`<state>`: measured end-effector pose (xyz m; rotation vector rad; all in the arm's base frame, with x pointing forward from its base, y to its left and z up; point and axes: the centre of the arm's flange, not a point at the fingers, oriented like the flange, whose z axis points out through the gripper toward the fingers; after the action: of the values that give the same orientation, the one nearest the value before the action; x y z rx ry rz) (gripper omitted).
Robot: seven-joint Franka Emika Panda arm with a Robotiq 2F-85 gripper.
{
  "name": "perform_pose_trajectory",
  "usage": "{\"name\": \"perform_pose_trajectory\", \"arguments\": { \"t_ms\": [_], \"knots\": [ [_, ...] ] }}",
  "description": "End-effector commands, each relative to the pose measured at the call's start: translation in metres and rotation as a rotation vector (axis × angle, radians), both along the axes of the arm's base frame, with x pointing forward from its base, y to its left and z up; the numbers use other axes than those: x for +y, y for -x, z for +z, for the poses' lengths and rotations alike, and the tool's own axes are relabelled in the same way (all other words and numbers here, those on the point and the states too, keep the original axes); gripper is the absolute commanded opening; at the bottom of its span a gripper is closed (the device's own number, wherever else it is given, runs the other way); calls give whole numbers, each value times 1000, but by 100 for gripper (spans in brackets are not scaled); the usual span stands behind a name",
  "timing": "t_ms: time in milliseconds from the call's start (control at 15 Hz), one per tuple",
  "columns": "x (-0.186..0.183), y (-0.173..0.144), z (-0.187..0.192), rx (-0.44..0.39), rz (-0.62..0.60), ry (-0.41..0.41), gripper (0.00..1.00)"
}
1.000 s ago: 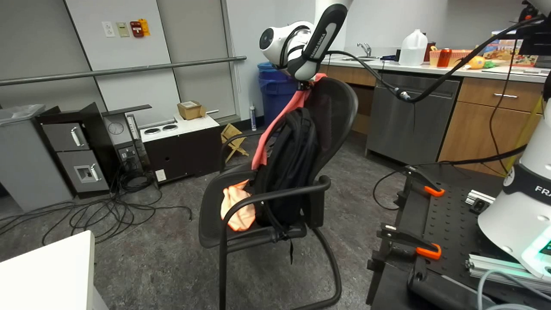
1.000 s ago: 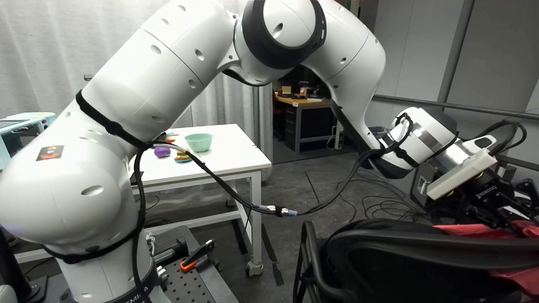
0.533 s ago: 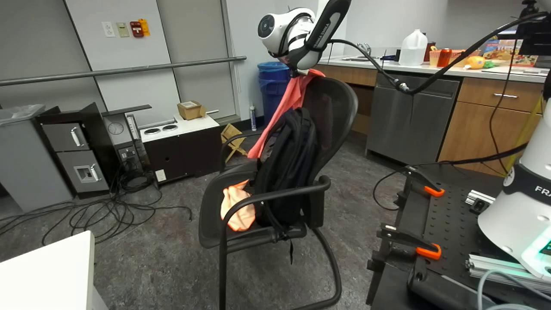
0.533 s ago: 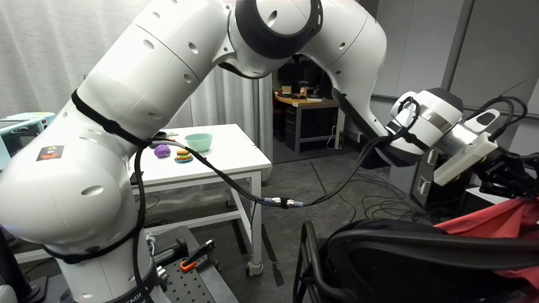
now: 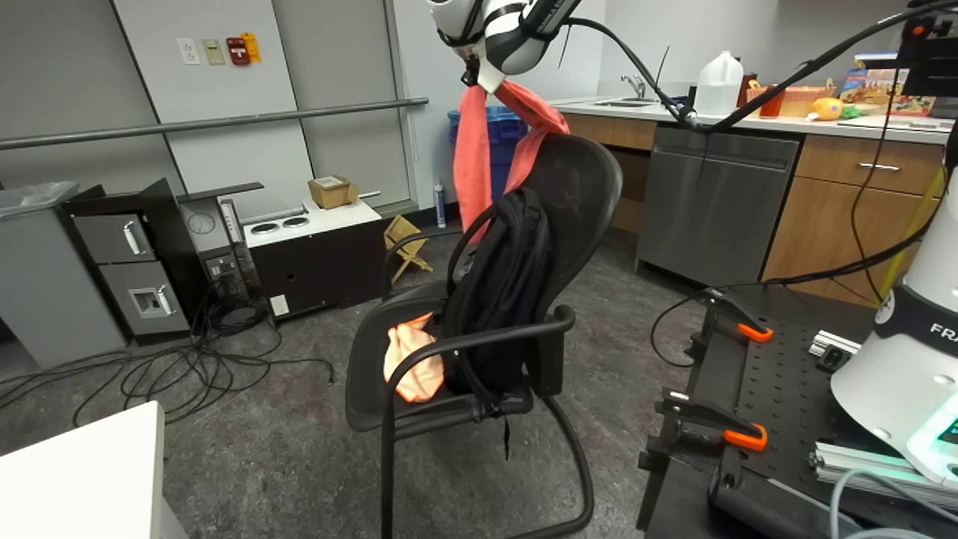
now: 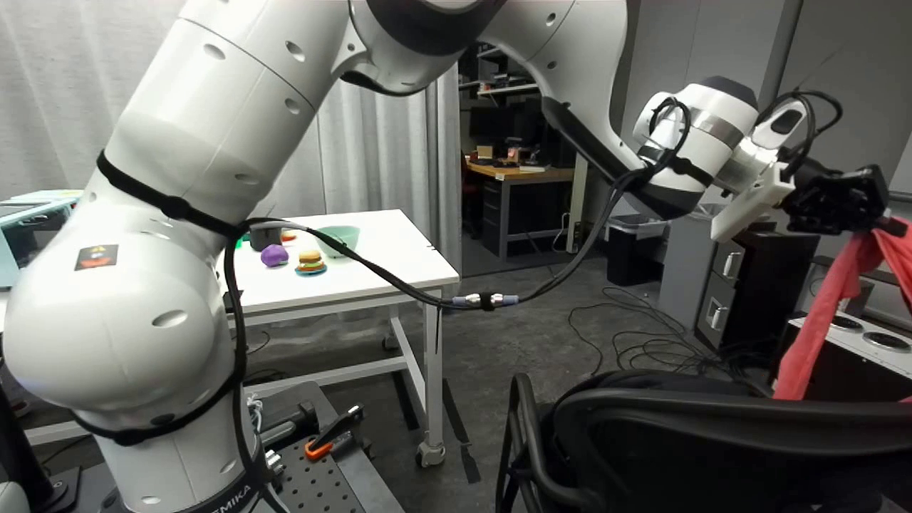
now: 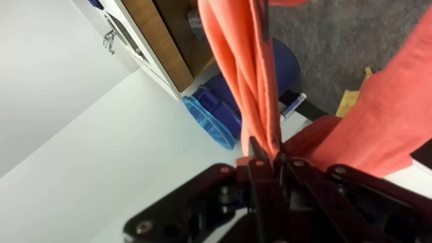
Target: Take the towel and the shirt off the back of the chair and put them on the seat
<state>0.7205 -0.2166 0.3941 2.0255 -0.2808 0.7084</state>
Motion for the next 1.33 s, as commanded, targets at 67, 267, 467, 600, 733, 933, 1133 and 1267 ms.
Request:
{"name": "perform_pose_trajectory", "arguments": {
  "t_ms": [67,267,467,600,733,933,1133,1267],
  "knots": [
    [61,9,34,-231,96,-58,2],
    [91,8,44,-331,135,-132,2],
    [116,9,49,-391,179,-211,2],
    [133,12,50,-417,214,-257,2],
    [147,15,49,-436,248,-291,2],
    [165,17,47,-449,285,-330,2],
    [173,20,39,-428,296,-358,2],
    [171,24,31,-388,291,-358,34]
  ]
}}
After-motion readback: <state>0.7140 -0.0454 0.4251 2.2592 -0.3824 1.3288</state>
